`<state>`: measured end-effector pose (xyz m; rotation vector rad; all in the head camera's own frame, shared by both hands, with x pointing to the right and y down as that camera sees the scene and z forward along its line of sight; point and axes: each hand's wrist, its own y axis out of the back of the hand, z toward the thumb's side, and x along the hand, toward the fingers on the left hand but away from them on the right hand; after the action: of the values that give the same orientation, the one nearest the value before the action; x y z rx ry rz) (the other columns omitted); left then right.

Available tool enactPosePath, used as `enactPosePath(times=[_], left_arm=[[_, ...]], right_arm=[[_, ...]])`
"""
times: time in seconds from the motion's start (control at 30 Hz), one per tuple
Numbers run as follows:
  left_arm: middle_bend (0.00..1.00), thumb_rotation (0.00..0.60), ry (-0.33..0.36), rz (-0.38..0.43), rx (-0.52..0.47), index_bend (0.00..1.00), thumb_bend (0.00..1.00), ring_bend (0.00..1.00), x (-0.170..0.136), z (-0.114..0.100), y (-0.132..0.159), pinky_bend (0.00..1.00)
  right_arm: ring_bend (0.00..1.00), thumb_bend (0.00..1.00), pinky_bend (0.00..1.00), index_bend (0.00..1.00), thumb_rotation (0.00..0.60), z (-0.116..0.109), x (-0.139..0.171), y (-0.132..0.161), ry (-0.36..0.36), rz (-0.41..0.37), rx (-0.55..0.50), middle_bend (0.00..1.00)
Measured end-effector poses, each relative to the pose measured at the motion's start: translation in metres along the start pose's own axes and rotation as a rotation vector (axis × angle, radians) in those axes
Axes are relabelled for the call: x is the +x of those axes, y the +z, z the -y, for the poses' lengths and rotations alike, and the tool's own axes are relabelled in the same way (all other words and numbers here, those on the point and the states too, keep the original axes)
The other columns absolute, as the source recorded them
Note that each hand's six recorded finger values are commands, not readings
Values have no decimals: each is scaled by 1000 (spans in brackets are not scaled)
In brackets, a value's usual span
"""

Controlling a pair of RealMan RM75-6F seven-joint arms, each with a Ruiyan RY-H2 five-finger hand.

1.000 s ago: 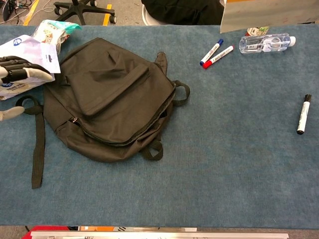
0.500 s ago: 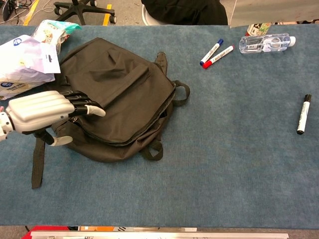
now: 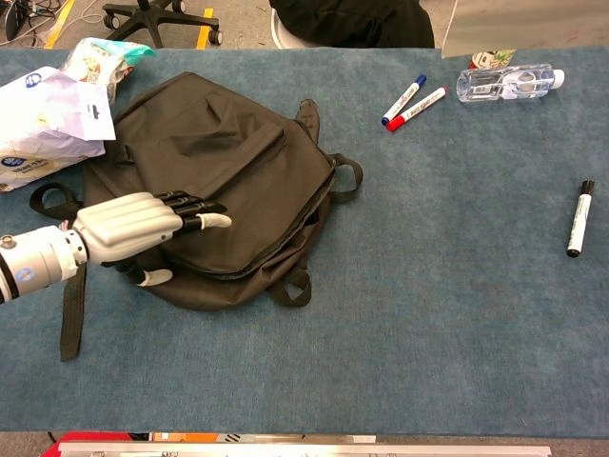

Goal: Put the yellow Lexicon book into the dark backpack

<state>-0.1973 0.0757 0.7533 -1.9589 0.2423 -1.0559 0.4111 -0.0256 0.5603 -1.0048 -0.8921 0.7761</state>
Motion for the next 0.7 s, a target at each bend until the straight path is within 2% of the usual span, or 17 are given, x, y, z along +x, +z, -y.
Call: enactPosePath(times=[0.5, 0.6, 0.7], left_arm=[[15, 600, 55, -3, -102, 14, 289, 23, 32, -3, 15, 72], [59, 600, 81, -9, -150, 54, 284, 71, 40, -6, 17, 73], [147, 600, 127, -18, -187, 122, 284, 177, 47, -12, 16, 100]], right_arm=[[662, 326, 664, 828, 600, -4, 6, -12, -1, 36, -1, 778], [663, 325, 664, 832, 600, -5, 6, -14, -4, 41, -2, 778], [664, 325, 664, 833, 600, -5, 5, -15, -6, 44, -2, 778]])
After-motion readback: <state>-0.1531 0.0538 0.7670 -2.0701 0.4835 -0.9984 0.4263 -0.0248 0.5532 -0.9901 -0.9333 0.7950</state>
